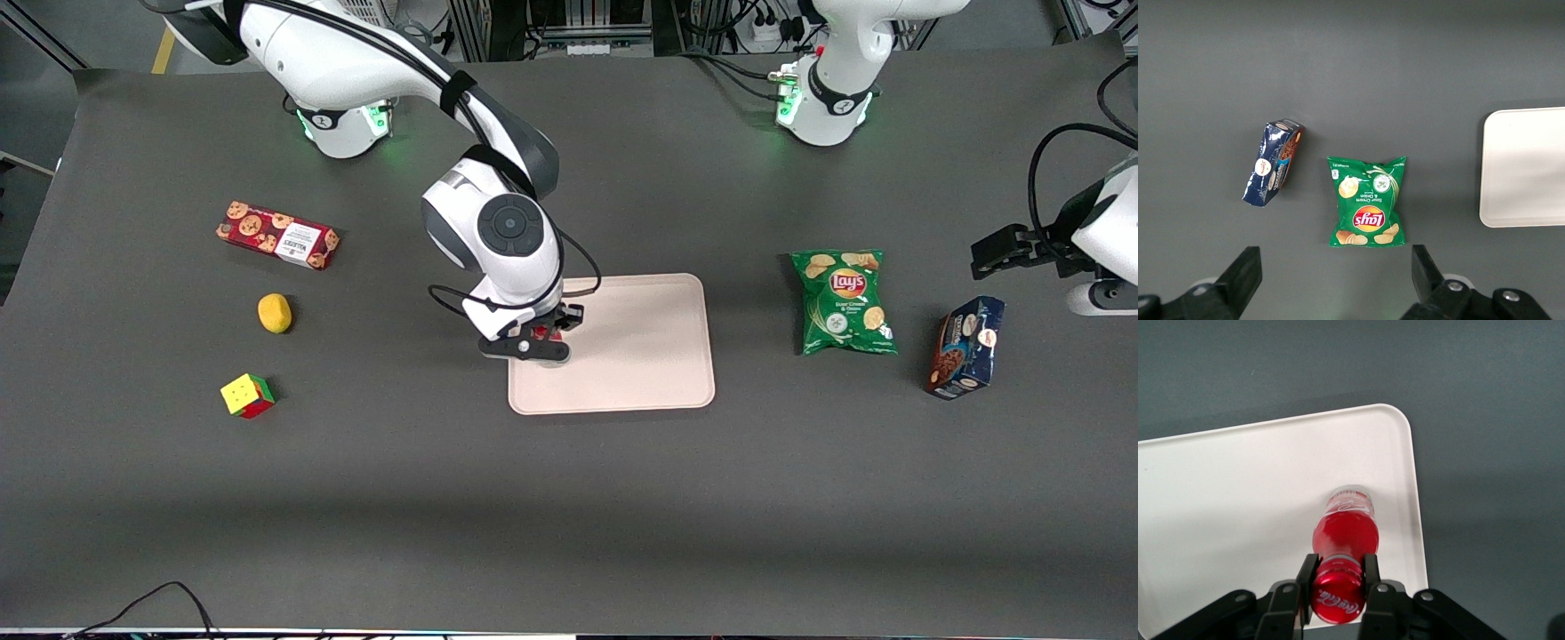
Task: Place coke bottle on tray
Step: 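Lower the bottle onto the tray and open the right gripper, then raise the right gripper away from the tray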
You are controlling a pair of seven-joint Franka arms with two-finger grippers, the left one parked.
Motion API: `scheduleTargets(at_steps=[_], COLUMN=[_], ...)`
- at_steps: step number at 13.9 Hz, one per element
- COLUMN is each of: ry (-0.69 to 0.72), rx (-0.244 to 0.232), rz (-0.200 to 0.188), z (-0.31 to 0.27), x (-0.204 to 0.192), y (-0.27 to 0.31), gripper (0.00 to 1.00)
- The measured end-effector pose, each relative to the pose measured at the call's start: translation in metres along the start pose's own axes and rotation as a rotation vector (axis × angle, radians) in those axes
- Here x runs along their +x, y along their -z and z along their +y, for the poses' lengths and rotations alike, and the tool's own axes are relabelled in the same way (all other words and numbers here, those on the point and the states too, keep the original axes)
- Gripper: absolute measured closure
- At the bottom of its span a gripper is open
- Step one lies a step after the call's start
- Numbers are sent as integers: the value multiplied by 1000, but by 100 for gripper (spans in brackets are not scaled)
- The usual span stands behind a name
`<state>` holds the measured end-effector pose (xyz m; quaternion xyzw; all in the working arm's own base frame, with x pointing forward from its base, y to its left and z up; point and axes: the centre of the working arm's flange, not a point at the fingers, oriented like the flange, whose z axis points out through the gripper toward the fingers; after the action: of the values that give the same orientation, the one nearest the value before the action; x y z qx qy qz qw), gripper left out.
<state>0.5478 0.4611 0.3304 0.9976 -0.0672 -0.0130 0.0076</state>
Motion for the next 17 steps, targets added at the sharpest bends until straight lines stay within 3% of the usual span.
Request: scheduleTargets(at_steps=[2, 3, 7, 9, 11, 15, 17], ry=[-1, -2, -10, -41, -52, 24, 69], rx=[-6, -7, 0, 14, 8, -6, -12], rz=[-5, -5, 2, 25, 40, 109, 107], z=[2, 2, 5, 21, 61, 181, 243], x=[0, 0, 4, 20, 42, 71, 68], y=[-3, -4, 1, 24, 70, 163, 184], gripper=[67, 60, 18, 0, 0, 0, 0])
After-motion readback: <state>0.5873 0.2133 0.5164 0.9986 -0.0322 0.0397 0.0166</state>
